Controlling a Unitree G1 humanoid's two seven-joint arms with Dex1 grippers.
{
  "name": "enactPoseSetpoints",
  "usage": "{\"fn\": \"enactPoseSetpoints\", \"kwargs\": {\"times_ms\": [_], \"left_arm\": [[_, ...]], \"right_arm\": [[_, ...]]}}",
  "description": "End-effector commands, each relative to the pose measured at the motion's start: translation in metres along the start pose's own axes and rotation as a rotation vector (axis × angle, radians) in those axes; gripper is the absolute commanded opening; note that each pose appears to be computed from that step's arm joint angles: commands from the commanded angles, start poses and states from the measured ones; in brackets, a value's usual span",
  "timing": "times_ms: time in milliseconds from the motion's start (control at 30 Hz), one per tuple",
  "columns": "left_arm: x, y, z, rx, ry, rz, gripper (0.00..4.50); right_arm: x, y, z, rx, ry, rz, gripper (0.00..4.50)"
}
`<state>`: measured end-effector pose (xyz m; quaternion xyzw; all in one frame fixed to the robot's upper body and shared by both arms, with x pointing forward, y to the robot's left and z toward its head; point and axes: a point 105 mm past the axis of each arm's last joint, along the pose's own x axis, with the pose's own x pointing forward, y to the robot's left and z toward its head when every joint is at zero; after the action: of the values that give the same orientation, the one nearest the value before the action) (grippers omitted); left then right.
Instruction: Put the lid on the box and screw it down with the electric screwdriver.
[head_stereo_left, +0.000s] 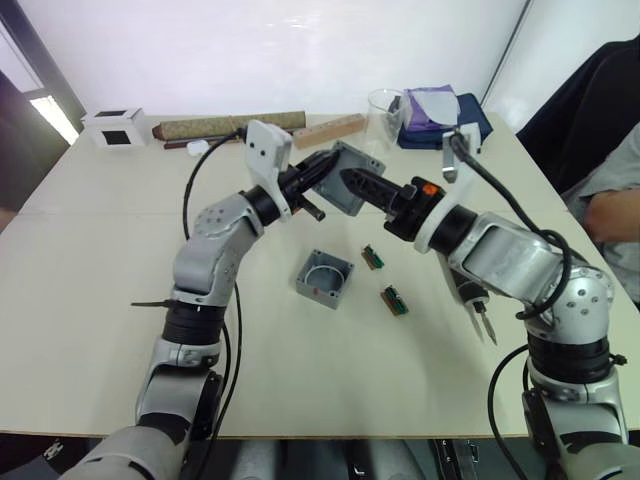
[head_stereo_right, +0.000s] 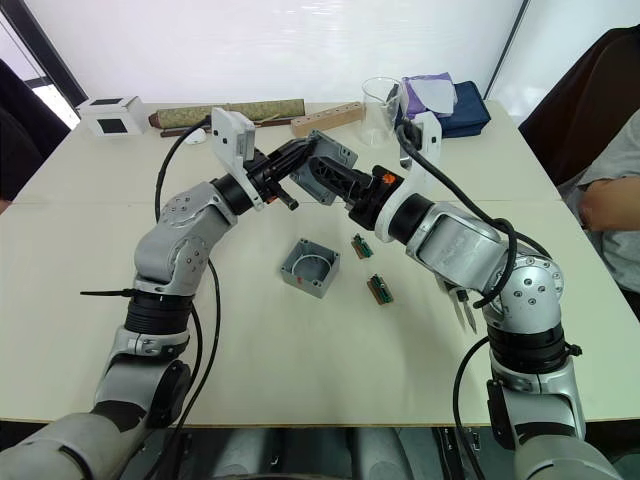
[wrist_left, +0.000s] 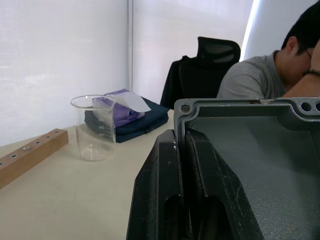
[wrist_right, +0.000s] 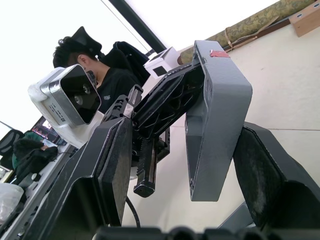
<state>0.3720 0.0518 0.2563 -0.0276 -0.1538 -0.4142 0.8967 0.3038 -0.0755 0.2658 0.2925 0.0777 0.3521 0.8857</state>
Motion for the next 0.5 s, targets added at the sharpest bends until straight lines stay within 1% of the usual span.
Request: {"fn": "enactPoseSetpoints", "kwargs": {"times_ms": [33, 67, 133, 200, 300, 367, 400, 433, 467, 500], "left_arm": [[0.004, -0.001, 0.018, 0.028, -0.056, -0.004, 0.00], [0.004, -0.001, 0.019, 0.026, -0.059, 0.001, 0.00], [0.004, 0.000, 0.020, 0.023, -0.064, 0.008, 0.00], [0.004, 0.001, 0.020, 0.024, -0.063, 0.008, 0.00], [0.003, 0.000, 0.019, 0.025, -0.057, 0.001, 0.00], [0.002, -0.001, 0.017, 0.016, -0.042, -0.010, 0.00], [0.000, -0.001, 0.015, 0.005, -0.030, -0.020, 0.33], [-0.003, -0.003, 0.012, -0.010, -0.010, -0.046, 0.67], [-0.006, -0.003, 0.010, -0.020, 0.004, -0.065, 0.81], [-0.009, -0.004, 0.009, -0.029, 0.017, -0.084, 1.22]], "right_arm": [[-0.004, 0.015, 0.006, -0.022, -0.028, 0.069, 2.21], [-0.004, 0.015, 0.006, -0.022, -0.028, 0.069, 1.89], [-0.005, 0.015, 0.005, -0.025, -0.027, 0.070, 1.01], [-0.005, 0.015, 0.004, -0.028, -0.026, 0.073, 0.39], [-0.005, 0.017, 0.005, -0.047, -0.029, 0.081, 0.39], [-0.005, 0.020, 0.007, -0.093, -0.032, 0.094, 0.39], [-0.006, 0.021, 0.008, -0.145, -0.030, 0.094, 0.39], [-0.006, 0.022, 0.009, -0.245, -0.028, 0.086, 0.39], [-0.007, 0.022, 0.009, -0.315, -0.025, 0.079, 0.39], [-0.007, 0.021, 0.009, -0.383, -0.021, 0.069, 0.39]]}}
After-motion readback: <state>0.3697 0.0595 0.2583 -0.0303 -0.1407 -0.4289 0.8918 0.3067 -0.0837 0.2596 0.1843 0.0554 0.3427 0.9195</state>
